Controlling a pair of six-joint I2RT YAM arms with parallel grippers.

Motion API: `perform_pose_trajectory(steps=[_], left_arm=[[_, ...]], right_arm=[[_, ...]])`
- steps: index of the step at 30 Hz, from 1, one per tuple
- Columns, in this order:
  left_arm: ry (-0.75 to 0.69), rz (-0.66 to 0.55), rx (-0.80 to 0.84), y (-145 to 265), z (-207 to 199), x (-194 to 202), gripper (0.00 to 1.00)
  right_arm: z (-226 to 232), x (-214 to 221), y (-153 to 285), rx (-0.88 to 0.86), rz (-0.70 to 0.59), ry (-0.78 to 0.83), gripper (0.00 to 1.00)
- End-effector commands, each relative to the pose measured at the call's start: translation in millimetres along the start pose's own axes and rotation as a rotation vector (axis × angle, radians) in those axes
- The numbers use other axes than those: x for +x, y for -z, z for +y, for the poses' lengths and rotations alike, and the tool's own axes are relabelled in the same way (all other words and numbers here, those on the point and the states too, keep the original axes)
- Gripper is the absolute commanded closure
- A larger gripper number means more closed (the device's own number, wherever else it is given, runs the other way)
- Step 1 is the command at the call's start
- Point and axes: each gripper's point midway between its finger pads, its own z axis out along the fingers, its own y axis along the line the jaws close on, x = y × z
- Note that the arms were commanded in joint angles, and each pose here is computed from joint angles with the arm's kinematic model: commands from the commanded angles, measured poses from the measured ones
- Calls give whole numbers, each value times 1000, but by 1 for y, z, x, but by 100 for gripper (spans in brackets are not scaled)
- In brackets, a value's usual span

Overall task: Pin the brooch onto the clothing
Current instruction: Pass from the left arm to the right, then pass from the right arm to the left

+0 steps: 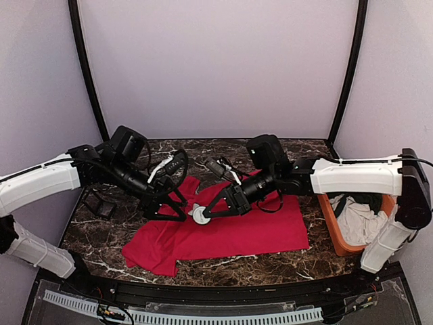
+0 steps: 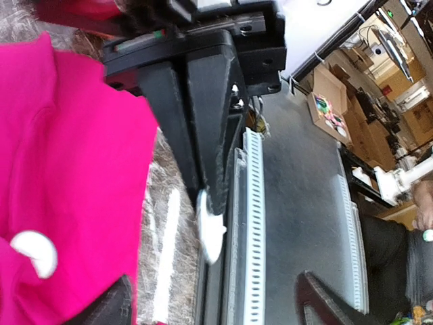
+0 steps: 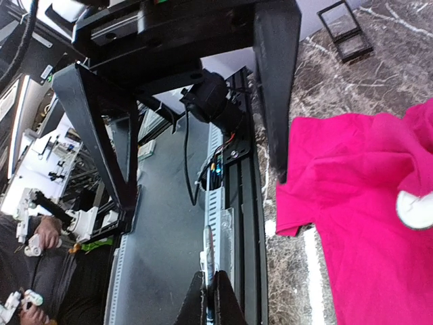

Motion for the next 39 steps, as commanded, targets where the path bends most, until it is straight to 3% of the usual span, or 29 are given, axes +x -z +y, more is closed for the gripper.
perform_pose_trajectory(steps=[1,6,13,19,23,25,39], left_arm=[[1,-215,-54,25,5,-28,8],[34,-379,-84,26,19,-45,1],[72,-388,71,-9,18,-54,1],[44,-429,149,-18,13,-71,4],[46,-412,208,-27,12,-77,31],[51,-404,231,-31,11,-78,39],[19,-425,279,-29,1,-87,73]], right_arm=[[-1,-16,20,128,-132,112,100],[-3,-32,51,278,-370,196,100],[4,-30,88,396,-690,278,100],[11,-25,87,391,-777,295,100],[15,-23,80,362,-784,289,100],[17,-23,80,345,-795,287,100],[13,-19,68,317,-757,250,100]])
